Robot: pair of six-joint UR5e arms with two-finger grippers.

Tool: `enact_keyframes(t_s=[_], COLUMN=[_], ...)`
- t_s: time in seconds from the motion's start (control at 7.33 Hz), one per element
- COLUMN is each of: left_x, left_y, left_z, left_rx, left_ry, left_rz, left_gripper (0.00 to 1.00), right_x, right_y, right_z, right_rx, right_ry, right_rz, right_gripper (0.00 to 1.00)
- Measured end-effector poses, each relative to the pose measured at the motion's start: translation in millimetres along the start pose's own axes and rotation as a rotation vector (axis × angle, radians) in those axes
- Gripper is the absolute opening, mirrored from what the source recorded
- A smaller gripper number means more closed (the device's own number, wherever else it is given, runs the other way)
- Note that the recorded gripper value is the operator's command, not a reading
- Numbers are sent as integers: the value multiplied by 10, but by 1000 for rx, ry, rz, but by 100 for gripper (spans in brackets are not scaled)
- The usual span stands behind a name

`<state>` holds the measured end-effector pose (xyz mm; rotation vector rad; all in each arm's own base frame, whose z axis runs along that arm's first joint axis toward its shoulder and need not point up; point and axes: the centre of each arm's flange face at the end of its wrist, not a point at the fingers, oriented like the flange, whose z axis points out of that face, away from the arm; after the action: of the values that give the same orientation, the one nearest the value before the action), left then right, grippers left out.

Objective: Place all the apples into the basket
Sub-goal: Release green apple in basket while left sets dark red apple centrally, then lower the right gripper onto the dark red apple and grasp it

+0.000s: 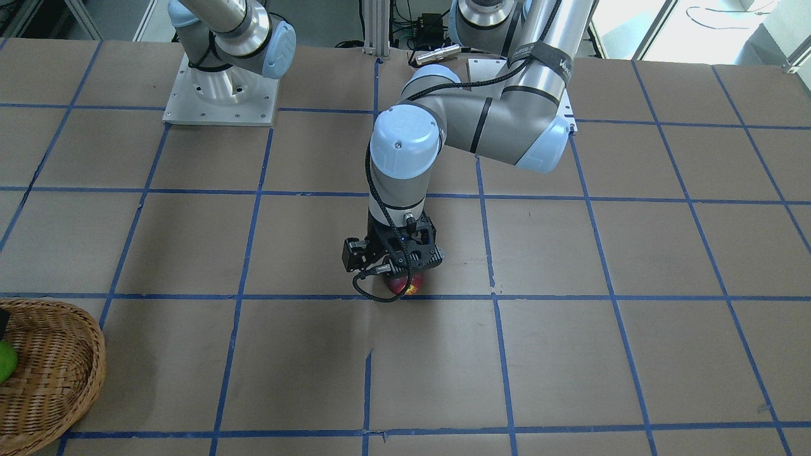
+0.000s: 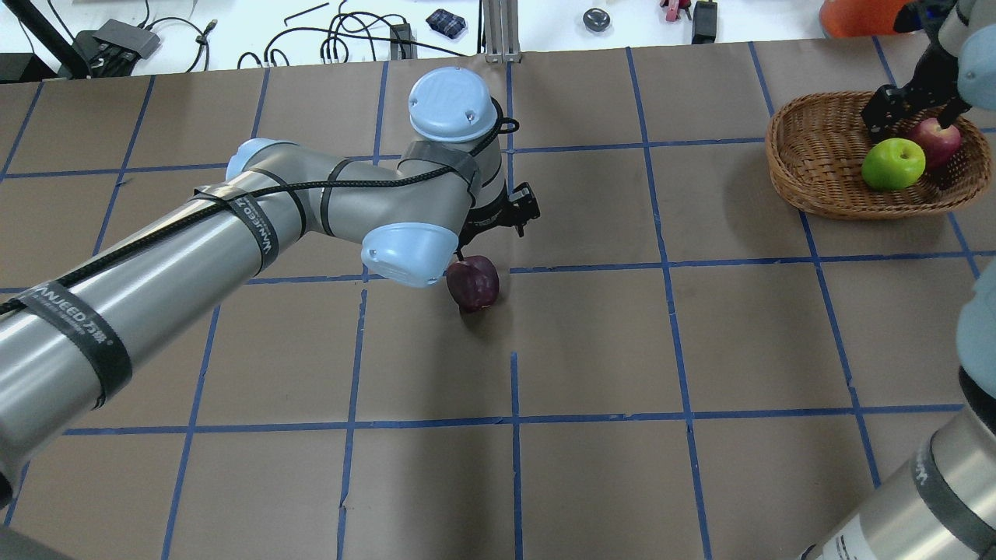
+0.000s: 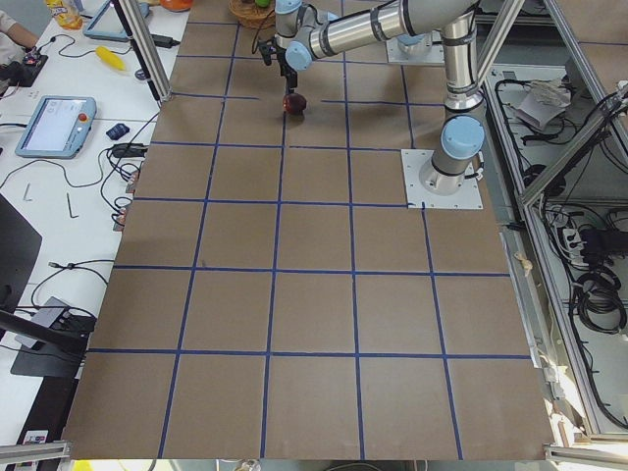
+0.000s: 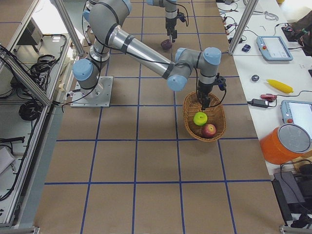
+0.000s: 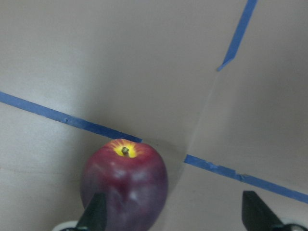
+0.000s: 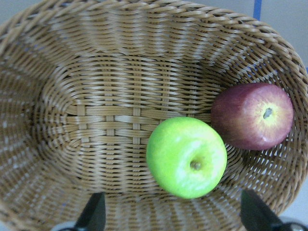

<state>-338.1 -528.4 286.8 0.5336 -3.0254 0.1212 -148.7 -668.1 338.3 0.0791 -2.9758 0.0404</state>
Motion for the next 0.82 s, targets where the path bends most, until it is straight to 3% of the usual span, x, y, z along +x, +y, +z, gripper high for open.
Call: enact_keyframes(t_s=[0.41,0.55,0.82], left_x=[-327,-528,-970], left_y=[101,100,76], left_z=[-1130,-1550,-2058], left_rx=[-15,-20,-28], left_ry=[-13,-23,-70], left_rz=[140,184,260], left_gripper=[100,100,100], right_x=[-1674,-2321,-3588], right_y=[134,196,407], right_z=[-782,-923,-1031], right_rx=[-41,-41,-41], right_ry=[-93,-109,-127], right_rz=[42,12,-90], right_gripper=[100,100,100])
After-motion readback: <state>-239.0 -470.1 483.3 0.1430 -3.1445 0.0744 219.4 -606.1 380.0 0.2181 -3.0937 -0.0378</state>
